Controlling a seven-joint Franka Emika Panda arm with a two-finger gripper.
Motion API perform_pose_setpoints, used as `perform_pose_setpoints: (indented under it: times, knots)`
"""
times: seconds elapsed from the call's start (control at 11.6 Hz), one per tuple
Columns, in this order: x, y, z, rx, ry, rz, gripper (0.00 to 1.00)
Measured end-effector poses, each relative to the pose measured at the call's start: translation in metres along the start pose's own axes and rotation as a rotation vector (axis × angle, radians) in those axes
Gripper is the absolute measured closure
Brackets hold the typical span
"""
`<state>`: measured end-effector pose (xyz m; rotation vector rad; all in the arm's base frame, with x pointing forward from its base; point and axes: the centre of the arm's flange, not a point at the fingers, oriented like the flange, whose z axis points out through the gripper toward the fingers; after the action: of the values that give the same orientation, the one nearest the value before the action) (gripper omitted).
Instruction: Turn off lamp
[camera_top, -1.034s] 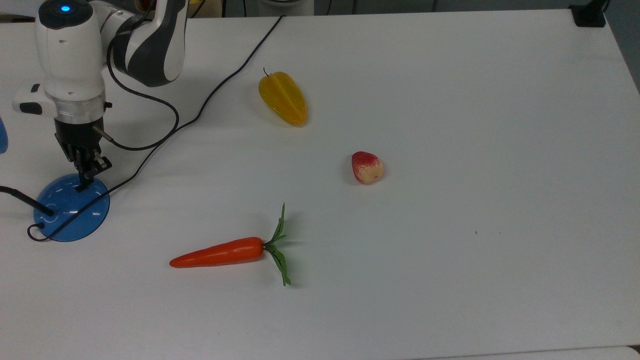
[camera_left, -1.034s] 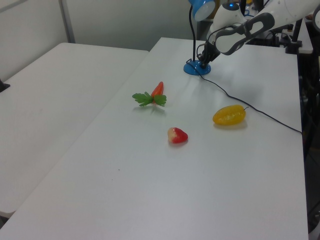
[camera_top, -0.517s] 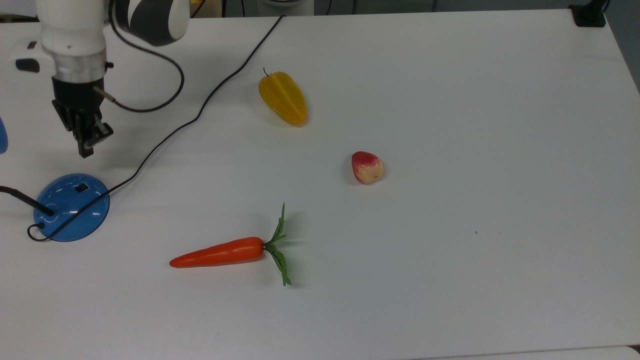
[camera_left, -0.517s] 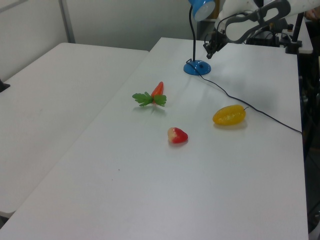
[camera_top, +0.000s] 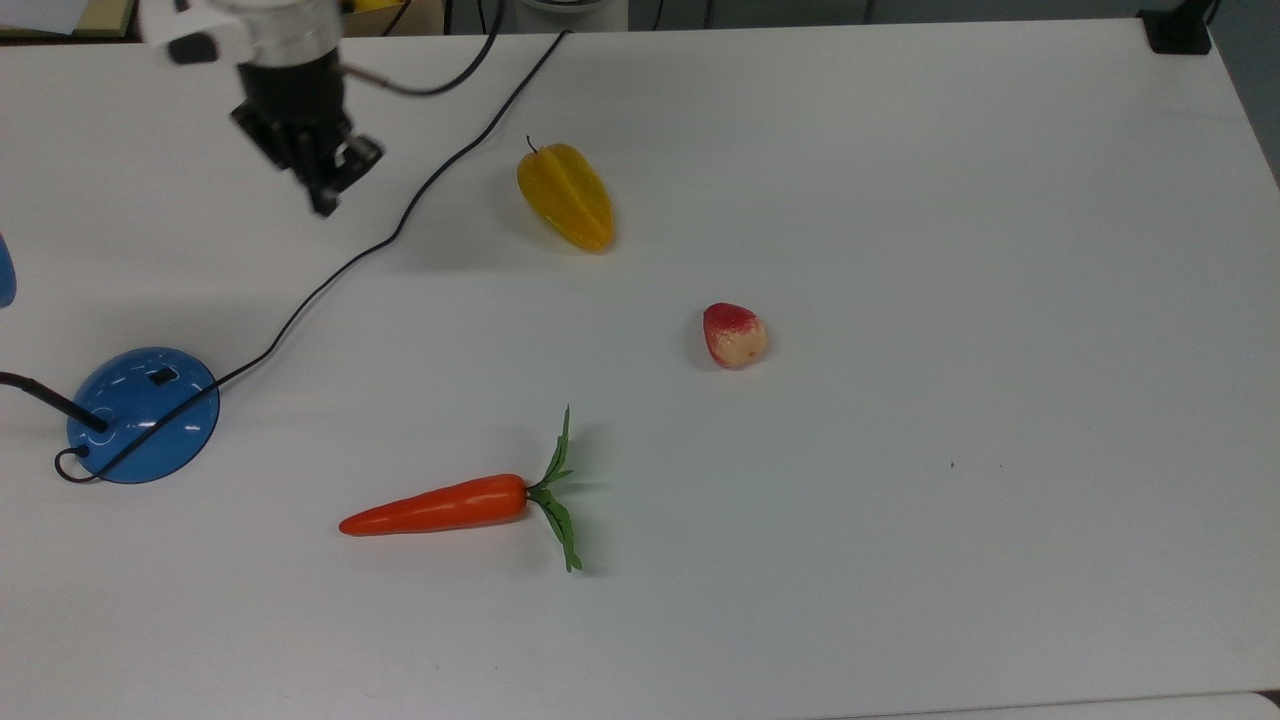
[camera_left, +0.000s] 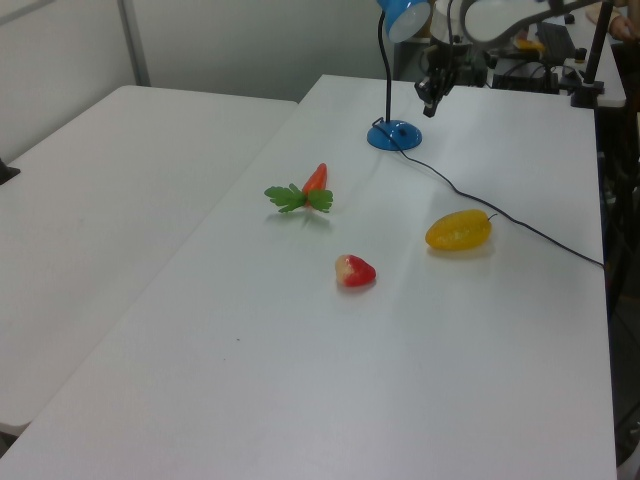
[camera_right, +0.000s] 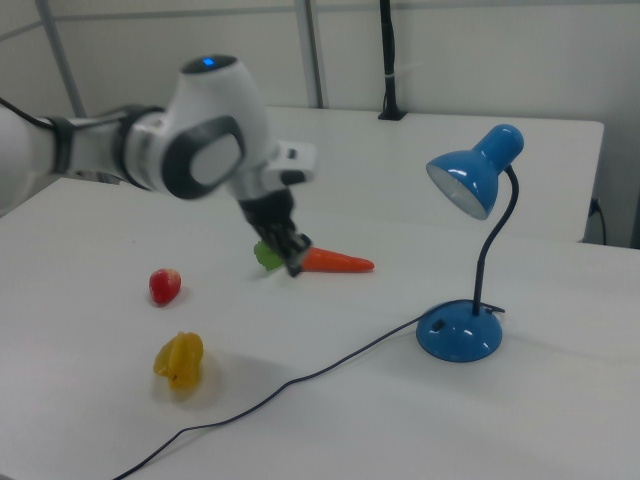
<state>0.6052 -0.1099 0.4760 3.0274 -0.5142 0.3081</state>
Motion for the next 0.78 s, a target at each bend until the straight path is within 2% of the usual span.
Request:
perform_pose_setpoints:
  times: [0.17, 0.43, 0.6, 0.69, 0.78]
  knots:
    - [-0.028, -0.019, -0.040, 0.048, -0.106, -0.097, 0.99]
    - [-0.065, -0.019, -0.107, 0.097, -0.214, -0.244, 0.99]
    - [-0.077, -0.014, -0.119, 0.138, -0.267, -0.324, 0.96]
    - [-0.077, -0.012, -0.118, 0.153, -0.271, -0.330, 0.89]
    - [-0.076, -0.009, -0.119, 0.154, -0.268, -0.332, 0.74]
